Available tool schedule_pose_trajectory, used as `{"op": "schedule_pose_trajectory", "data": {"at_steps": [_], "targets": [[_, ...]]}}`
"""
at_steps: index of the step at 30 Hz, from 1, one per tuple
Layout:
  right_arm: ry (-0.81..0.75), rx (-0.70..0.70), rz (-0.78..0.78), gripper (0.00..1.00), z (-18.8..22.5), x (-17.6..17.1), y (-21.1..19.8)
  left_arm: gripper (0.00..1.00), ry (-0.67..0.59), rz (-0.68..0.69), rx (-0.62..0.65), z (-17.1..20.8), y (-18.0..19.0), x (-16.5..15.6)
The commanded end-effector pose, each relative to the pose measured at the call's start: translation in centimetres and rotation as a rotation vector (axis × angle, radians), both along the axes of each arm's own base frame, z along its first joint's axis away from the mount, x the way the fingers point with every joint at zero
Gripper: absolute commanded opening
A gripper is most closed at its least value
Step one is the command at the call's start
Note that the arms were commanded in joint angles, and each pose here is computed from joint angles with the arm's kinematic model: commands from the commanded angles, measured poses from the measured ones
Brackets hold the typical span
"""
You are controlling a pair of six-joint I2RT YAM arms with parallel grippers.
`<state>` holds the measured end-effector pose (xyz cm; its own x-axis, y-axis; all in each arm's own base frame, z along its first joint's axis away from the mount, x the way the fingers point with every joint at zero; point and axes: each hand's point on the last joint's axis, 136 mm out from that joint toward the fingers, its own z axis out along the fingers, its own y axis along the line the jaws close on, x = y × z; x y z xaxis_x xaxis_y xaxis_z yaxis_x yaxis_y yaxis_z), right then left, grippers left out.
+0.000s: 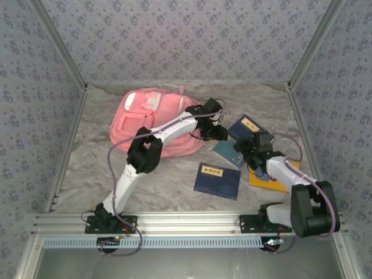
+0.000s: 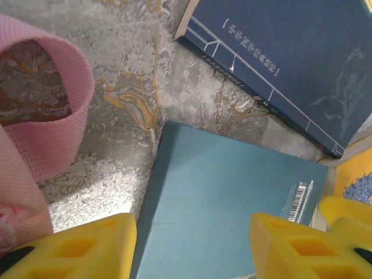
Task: Pack the student bag
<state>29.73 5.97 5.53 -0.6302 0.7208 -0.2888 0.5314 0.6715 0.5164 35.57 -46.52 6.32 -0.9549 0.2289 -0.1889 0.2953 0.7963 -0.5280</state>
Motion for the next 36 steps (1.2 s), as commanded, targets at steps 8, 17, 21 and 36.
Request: {"op": "schedule_pose_trajectory", "data": {"at_steps": [8,17,21,36], "targets": [[0.118,-0.061,-0.075,0.83,-0.6,-3.0,-1.0,0.54,0.136,0.071,0.091,-5.0,1.0,-1.5],[0.143,-0.017,-0.035,0.82,-1.0,-1.6,1.2,0.54,0.205,0.075,0.068,-6.1,0.5,-2.6],[0.172,-0.034,-0.017,0.82,-1.5,-1.2,1.6,0.54,0.233,0.078,0.051,-6.2,0.1,-3.0],[0.077,0.142,0.072,0.8,-0.7,-0.1,4.2,0.54,0.293,0.054,0.048,-7.2,-0.3,-4.5]]}}
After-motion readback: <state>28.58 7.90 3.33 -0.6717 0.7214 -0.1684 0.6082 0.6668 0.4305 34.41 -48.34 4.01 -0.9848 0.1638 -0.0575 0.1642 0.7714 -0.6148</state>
